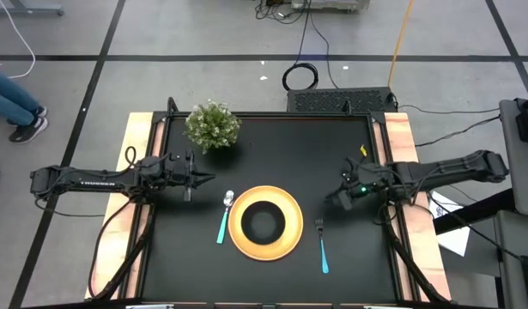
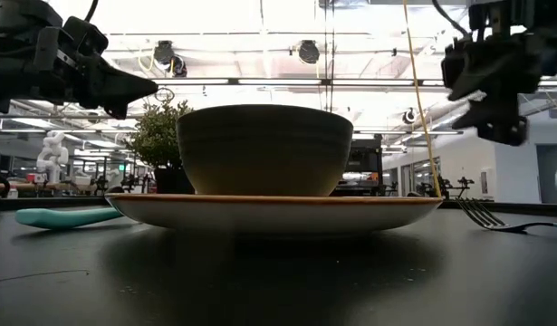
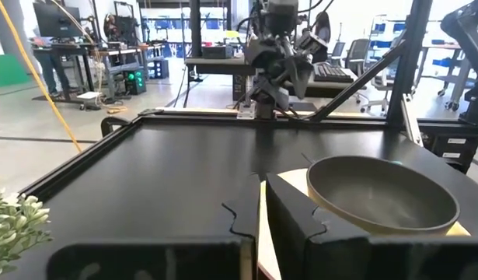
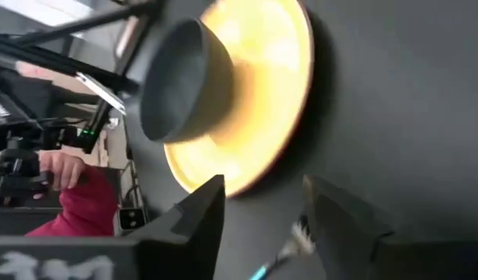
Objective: Set table place
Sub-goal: Put the blue fork on the yellow plate to the right of the black bowl
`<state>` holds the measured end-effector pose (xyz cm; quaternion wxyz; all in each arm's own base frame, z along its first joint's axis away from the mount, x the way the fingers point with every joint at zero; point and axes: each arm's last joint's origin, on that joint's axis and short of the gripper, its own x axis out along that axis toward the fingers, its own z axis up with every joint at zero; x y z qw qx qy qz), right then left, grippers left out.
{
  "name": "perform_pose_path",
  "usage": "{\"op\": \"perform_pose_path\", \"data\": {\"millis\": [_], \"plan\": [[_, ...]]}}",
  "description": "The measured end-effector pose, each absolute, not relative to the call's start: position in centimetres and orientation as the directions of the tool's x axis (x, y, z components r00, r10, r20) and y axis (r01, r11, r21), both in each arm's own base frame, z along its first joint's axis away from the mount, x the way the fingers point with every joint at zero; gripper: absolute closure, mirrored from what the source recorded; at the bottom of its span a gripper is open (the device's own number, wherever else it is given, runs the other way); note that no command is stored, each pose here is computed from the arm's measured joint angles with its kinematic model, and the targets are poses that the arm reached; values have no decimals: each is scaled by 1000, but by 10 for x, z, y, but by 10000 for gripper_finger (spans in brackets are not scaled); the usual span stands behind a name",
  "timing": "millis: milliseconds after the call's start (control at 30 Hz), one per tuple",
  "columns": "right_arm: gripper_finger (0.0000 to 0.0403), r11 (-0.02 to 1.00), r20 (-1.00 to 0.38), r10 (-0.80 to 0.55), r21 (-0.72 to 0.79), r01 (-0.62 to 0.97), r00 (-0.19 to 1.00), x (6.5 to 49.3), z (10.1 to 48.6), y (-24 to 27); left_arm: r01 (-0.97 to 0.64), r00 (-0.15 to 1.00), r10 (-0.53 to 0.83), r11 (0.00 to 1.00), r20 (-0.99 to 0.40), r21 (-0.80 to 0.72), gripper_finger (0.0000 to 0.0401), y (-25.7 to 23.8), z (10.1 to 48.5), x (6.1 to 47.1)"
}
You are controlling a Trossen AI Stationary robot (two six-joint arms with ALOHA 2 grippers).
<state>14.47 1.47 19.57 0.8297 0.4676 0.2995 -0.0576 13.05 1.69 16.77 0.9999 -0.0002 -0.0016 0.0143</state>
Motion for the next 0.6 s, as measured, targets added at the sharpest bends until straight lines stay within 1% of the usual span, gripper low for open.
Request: {"op": "perform_pose_path", "data": {"millis": [67, 133, 200, 367, 433, 500, 600], "plan": [[218, 524, -575, 198, 747, 410, 794, 145, 193, 17, -28, 1000, 28, 1000, 3, 6, 371, 17, 168, 130], [204, 539, -572, 215, 746, 392, 792, 147, 193, 19, -28, 1000, 28, 999, 3, 19, 371, 17, 168, 130], [194, 578, -568, 243, 735, 353, 786, 148, 195, 22, -29, 1000, 29, 999, 3, 24, 371, 17, 168, 130], [190, 586, -578, 286, 737, 337, 764, 153, 202, 33, -29, 1000, 29, 999, 2, 24, 371, 17, 168, 130], [194, 619, -577, 303, 724, 304, 758, 156, 207, 39, -28, 1000, 28, 999, 3, 24, 371, 17, 168, 130], [197, 703, -558, 337, 685, 192, 758, 162, 217, 47, -29, 1000, 28, 999, 2, 23, 371, 17, 168, 130], [199, 852, -529, 390, 517, -79, 754, 169, 235, 61, -28, 1000, 28, 999, 2, 23, 371, 17, 168, 130]]}}
